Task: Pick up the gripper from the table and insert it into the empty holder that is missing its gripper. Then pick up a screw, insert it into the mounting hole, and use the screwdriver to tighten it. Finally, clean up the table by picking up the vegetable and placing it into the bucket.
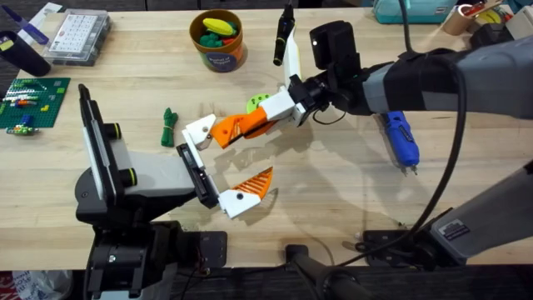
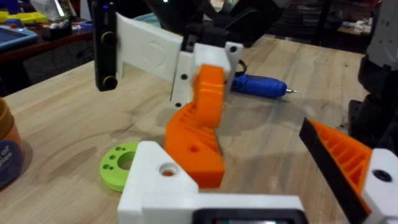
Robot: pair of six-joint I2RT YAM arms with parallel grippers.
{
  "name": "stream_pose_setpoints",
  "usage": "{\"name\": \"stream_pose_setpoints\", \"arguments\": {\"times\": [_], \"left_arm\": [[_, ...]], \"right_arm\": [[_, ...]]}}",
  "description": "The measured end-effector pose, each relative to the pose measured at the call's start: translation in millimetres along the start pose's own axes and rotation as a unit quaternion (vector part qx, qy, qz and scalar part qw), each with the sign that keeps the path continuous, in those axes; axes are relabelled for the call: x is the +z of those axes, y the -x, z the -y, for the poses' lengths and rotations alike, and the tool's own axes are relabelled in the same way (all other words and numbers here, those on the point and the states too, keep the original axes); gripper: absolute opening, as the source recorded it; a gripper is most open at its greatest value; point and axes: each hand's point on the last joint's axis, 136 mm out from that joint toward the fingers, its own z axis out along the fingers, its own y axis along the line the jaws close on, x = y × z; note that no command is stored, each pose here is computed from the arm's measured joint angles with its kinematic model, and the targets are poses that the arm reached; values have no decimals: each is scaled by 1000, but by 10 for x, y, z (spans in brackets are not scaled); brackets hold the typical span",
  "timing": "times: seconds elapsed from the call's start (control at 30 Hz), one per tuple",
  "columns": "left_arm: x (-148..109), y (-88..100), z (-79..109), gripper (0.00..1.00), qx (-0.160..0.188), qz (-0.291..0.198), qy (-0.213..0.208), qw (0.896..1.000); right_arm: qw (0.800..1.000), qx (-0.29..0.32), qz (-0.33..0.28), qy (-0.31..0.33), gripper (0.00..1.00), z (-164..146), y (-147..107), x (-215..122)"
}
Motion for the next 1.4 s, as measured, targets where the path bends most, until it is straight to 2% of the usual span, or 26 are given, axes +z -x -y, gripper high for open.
{"name": "stream_pose_setpoints", "arguments": {"times": [0.23,1.4], "left_arm": [[1,-4,6,987,-5,-1,-2,1000],[1,-7,4,986,-19,-1,-1,1000]], "right_arm": [[1000,27,0,-1,18,36,-25,1],[998,70,3,-5,18,123,-19,0]]}}
